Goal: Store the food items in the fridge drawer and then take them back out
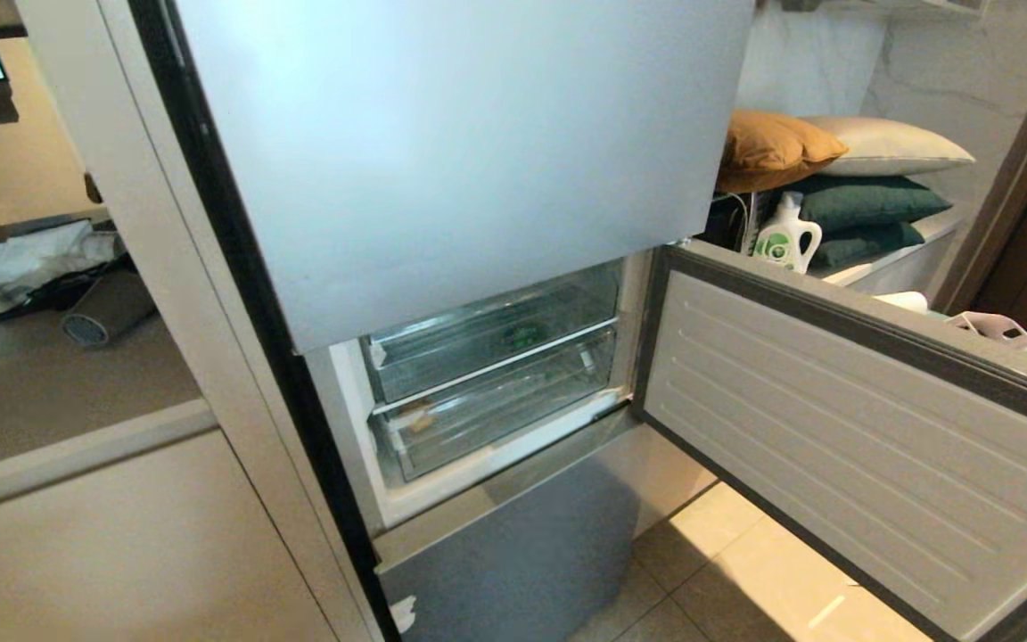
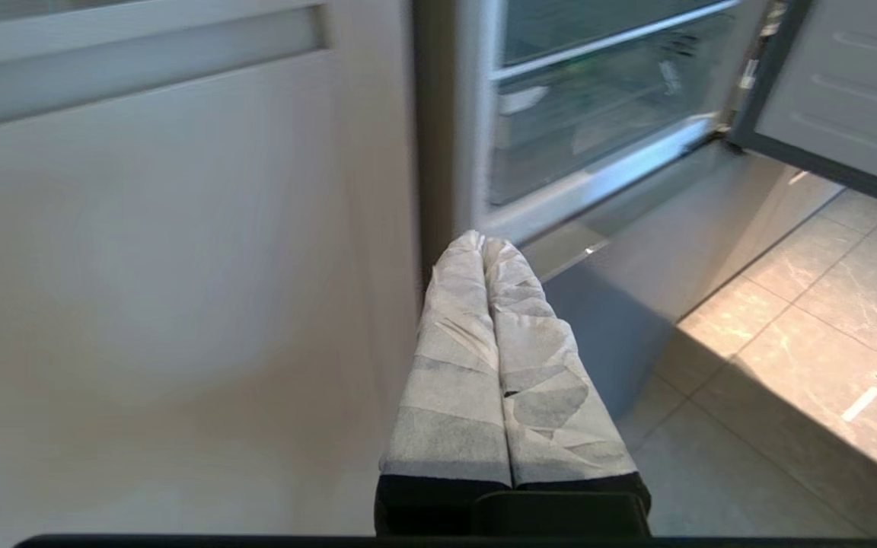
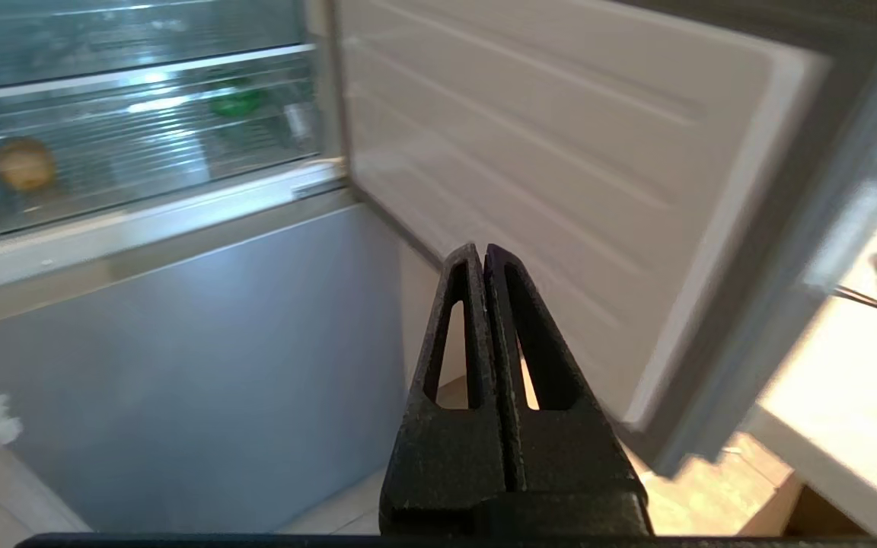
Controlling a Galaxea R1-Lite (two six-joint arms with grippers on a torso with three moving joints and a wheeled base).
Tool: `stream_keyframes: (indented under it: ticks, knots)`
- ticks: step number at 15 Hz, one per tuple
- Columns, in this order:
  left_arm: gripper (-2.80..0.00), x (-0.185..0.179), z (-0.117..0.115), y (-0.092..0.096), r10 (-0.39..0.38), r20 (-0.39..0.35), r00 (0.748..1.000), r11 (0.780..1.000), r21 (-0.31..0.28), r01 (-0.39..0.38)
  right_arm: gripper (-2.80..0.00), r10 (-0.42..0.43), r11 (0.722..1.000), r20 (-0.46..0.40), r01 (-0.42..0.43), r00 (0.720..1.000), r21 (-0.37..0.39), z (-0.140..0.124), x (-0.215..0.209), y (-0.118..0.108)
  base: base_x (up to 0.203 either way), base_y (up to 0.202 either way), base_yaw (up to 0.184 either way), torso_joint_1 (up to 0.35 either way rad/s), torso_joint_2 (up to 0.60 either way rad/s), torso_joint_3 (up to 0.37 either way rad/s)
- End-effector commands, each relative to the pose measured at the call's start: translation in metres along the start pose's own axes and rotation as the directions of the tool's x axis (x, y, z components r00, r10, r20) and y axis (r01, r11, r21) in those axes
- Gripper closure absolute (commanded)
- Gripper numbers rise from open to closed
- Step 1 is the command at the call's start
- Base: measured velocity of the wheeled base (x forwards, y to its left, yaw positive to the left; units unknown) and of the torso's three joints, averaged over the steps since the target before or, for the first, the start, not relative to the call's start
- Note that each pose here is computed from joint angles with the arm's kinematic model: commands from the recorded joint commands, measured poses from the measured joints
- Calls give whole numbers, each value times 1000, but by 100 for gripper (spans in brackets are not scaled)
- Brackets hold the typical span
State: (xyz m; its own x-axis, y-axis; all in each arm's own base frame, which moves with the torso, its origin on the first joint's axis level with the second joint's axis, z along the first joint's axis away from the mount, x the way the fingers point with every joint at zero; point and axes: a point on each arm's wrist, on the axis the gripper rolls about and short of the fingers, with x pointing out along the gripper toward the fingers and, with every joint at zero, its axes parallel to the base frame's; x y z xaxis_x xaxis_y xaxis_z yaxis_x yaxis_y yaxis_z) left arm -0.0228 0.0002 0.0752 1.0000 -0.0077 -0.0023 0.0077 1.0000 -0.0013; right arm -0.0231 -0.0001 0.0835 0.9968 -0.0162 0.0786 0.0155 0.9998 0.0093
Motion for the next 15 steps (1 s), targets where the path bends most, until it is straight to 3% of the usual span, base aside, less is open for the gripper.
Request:
stream_keyframes:
  ticks: [1,5,12,15]
  knots:
    - [0,0,0,0,0,-2,1000,1000,0,0,0,-1,1000,-28,1,1000,0,-9,2,0,0,-193,1,2,7,7]
    - [0,0,0,0,0,-1,1000,1000,-2,0,0,1,1000,-28,-1,1000,0,-9,2,0,0,-170,0,1,1,1]
    - [0,0,0,0,0,-1,1000,1000,-2,0,0,-2,1000,-28,3,1000,7,-9,2,0,-7,0,0,2,2,0]
    - [0,0,0,0,0,-1,1000,1000,-2,0,0,-1,1000,-28,1,1000,7,-9,2,0,-180,0,3,0,2,0]
